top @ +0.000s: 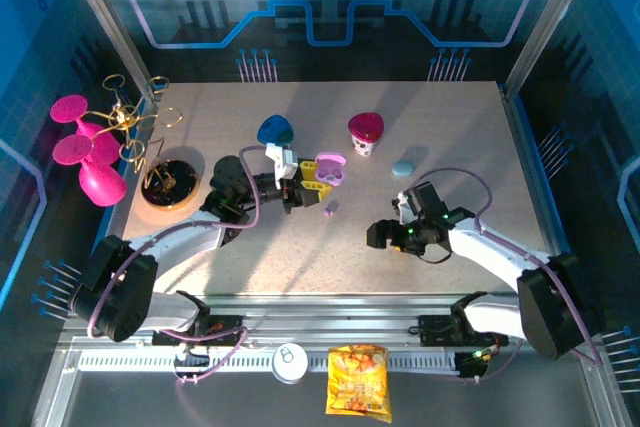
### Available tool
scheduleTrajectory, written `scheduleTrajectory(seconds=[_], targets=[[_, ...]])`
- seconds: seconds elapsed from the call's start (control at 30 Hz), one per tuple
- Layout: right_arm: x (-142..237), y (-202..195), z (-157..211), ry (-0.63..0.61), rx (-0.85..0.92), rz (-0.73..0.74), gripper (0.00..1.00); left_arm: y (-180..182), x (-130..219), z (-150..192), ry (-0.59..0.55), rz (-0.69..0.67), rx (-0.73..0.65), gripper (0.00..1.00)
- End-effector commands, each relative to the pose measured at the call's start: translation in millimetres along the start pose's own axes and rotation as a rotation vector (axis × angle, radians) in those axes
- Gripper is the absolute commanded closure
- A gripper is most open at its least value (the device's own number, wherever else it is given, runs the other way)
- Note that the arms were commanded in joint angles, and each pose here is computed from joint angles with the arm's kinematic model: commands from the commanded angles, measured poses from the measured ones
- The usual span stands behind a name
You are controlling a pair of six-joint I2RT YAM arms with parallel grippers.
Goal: Insert wireless bluetooth earbuds into charging case
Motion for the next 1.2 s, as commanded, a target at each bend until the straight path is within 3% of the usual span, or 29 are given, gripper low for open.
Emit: scheduleTrajectory(seconds=[0.0,0.13,0.43,1.17], targets=[[13.2,-4.7,-9.5,-0.050,-0.001,0.038,0.15,0.9,-0.4,-4.5,-0.010,0.001,-0.038,0.72],[13.9,-14.8,-24.8,-0.106,-0.039,0.032,0.15,1.4,-1.1,-5.4,-0.010,0.005,-0.040,0.72],[-2.5,-14.2,-39.2,-0.072,-0.033,-0.027,0.16,-1.3,1.9,-5.9,0.011,-0.010,-0.051,0.72],[-12.1,-15.8,-17.5,-0.036,-0.068,-0.045,0.17,0.9,-0.5,-5.3,0.010,-0.001,-0.039,0.72]])
Point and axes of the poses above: each hand's point on the last joint's axis, 136 mm out from that joint toward the fingers, its own x axis back along the fingers, its own y axis along the line the jaws close on, z = x × y, the point moved 8 cm from there along x, back along the fingers, and after that the axes turned 5 degrees about -x, right-handed, at the moved point
